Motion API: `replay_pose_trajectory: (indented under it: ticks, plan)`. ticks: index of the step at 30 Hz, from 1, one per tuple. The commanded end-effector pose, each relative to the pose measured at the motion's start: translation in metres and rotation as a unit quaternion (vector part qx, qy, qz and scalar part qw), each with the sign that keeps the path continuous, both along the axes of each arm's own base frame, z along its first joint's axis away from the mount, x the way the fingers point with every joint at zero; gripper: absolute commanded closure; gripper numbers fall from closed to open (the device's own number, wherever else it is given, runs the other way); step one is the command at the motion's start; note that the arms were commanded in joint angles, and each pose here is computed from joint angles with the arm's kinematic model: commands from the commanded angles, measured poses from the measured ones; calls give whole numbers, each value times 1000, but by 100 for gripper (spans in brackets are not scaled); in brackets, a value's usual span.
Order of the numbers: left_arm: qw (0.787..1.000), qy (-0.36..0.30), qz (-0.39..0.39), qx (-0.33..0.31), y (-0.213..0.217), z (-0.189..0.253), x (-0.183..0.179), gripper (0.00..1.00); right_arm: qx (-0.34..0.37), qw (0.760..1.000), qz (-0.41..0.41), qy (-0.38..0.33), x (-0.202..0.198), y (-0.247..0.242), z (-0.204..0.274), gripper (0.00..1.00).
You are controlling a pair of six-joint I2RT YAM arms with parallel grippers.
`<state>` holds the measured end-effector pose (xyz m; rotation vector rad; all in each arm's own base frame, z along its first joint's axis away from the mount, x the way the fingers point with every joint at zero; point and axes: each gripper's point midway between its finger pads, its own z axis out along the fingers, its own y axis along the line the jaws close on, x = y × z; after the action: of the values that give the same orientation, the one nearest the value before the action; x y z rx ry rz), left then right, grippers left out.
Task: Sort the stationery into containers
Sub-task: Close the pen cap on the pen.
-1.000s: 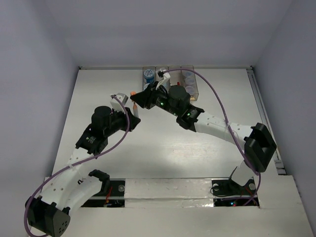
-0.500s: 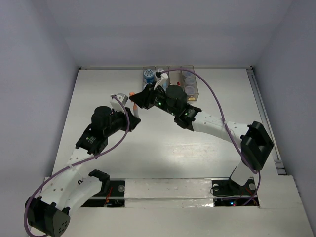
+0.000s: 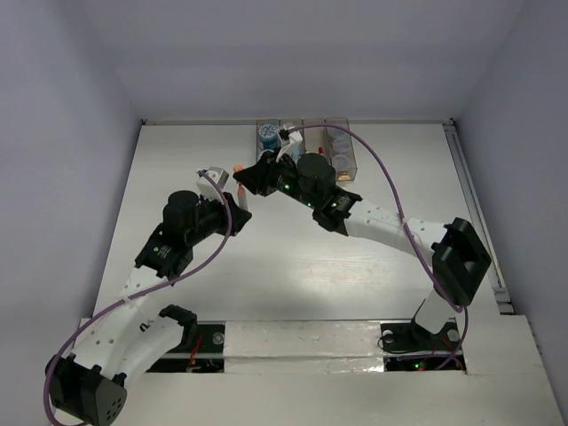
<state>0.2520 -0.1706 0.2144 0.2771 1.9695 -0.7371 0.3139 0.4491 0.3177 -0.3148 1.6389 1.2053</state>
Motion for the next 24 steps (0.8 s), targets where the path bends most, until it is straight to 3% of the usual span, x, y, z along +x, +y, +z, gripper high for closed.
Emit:
replay_pose_trajectory:
  ticks: [1, 24]
  plan:
    - [999, -41, 7, -15, 2, 28, 6, 100, 13, 1000, -4, -25, -3, 4, 19, 100]
    - [998, -52, 24, -22, 9, 35, 8, 100, -11, 1000, -16, -19, -13, 5, -11, 100]
